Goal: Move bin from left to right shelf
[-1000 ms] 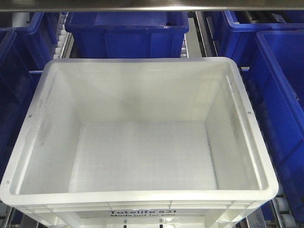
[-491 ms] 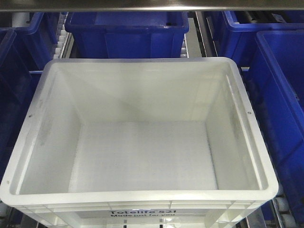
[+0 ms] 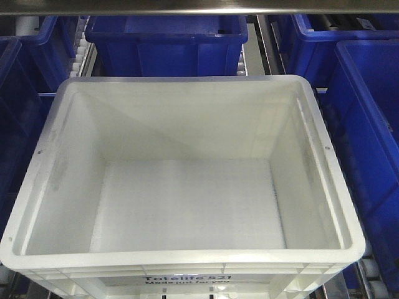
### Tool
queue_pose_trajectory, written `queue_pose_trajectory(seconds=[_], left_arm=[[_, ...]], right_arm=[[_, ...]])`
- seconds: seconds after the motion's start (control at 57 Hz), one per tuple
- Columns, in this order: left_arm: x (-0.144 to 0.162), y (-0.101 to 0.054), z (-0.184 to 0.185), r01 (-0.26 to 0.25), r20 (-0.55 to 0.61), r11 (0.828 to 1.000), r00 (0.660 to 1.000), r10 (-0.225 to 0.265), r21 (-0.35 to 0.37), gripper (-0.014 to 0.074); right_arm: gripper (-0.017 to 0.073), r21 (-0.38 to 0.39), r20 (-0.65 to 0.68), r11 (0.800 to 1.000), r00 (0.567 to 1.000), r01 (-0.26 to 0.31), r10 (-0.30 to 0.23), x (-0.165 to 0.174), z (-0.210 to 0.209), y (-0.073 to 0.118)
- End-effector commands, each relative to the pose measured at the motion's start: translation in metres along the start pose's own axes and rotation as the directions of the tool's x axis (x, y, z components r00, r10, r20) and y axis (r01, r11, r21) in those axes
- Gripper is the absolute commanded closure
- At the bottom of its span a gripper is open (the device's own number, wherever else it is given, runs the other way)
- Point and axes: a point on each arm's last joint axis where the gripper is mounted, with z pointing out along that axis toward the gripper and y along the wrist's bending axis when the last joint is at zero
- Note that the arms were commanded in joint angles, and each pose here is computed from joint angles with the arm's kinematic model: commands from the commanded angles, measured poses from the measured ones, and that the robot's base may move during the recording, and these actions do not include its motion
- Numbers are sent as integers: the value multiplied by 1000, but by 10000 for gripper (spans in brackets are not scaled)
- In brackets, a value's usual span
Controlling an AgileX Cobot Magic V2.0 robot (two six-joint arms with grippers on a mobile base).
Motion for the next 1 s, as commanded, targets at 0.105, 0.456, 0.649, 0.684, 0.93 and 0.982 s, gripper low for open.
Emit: queue_pose_trajectory(seconds=[0.105,0.456,0.649,0.684,0.93,0.982], left_arm=[[-1,0,-1,11,73,1000,997,-11,0,600],[-1,0,-1,11,73,1000,997,-11,0,600],[-1,0,-1,11,73,1000,997,-11,0,600],[-1,0,-1,11,73,1000,997,-11,0,600],[-1,0,-1,11,73,1000,997,-11,0,600],[-1,0,-1,11,73,1000,997,-11,0,600]], right_arm=[[567,34,81,999,997,11,-14,-15,0,-3],[567,34,81,999,997,11,-14,-15,0,-3],[567,28,66,994,992,107,-109,-14,0,-2],[567,20,52,994,993,109,-110,-13,0,-2],[567,-14,-65,994,992,109,-109,1,-2,0],[567,-6,-38,994,994,107,-107,7,-5,0]])
